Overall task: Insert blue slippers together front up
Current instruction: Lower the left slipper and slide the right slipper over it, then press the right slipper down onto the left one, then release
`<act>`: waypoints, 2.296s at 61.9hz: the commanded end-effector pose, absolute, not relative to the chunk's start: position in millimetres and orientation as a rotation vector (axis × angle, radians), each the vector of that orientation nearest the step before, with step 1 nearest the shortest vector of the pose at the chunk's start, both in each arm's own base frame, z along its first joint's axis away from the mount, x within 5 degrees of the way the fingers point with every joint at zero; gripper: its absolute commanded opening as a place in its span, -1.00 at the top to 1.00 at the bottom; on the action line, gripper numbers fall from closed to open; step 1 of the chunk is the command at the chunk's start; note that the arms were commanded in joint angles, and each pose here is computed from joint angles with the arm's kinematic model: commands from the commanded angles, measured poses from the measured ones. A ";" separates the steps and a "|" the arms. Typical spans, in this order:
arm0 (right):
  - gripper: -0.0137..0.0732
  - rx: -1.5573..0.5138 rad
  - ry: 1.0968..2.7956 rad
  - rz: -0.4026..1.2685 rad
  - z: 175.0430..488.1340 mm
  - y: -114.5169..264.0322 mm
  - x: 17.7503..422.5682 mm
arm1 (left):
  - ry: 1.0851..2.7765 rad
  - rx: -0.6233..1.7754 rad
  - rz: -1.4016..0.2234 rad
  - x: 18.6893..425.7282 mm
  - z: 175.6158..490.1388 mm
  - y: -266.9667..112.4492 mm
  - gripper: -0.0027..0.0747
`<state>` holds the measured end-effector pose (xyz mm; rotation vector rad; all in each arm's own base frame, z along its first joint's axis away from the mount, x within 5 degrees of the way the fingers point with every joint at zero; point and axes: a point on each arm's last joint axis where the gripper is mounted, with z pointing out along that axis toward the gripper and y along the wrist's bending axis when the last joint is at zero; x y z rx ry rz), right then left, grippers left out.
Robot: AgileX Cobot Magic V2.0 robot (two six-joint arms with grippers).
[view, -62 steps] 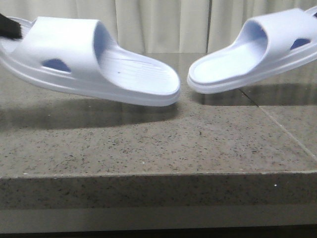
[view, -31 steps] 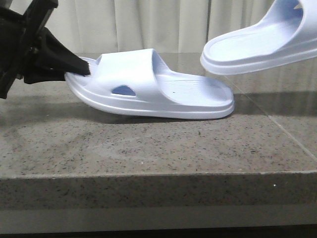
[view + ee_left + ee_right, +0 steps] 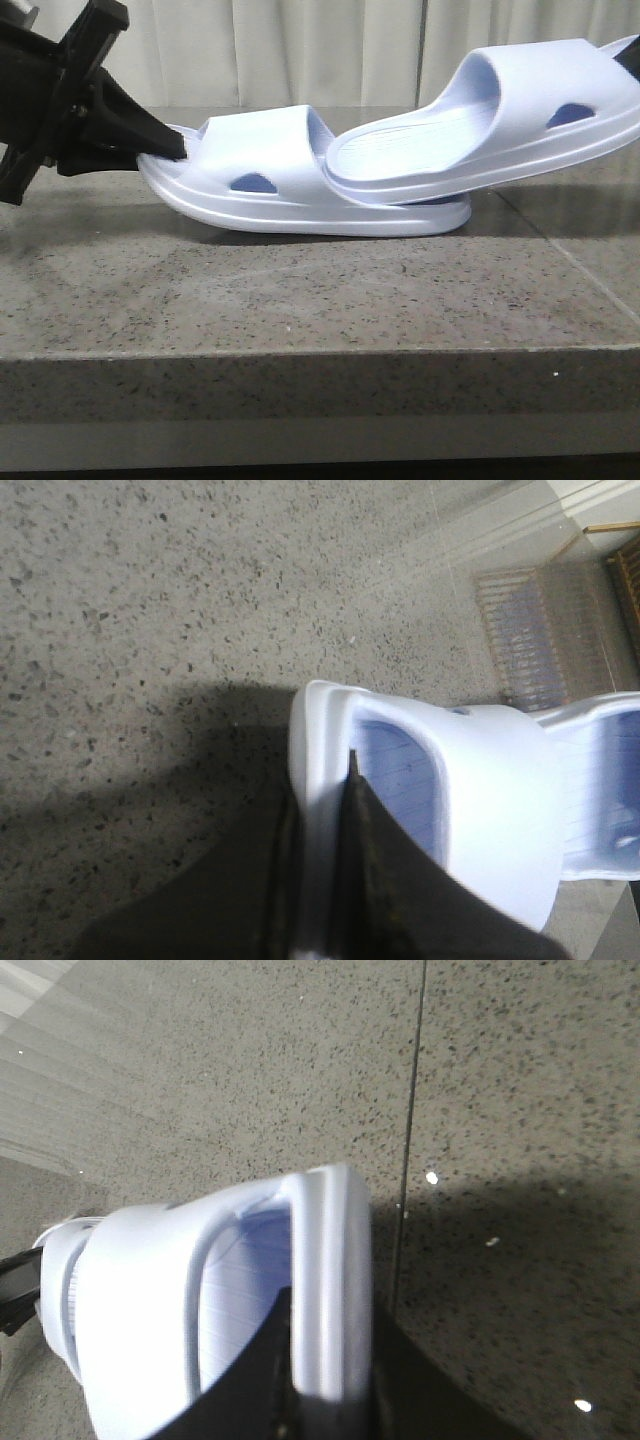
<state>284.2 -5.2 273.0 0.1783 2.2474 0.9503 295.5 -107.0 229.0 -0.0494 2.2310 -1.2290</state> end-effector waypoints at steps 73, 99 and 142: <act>0.55 0.030 2.298 0.836 242.7 101.0 287.4 | 2.153 -0.007 -1.286 294.9 249.6 -111.2 0.98; -0.60 0.024 2.254 0.719 265.2 42.0 280.9 | 2.154 -0.009 -1.282 295.1 249.4 -111.0 0.98; -0.60 0.022 2.159 0.716 309.1 -2.9 239.8 | 2.176 0.009 -1.268 293.8 245.1 -110.9 0.98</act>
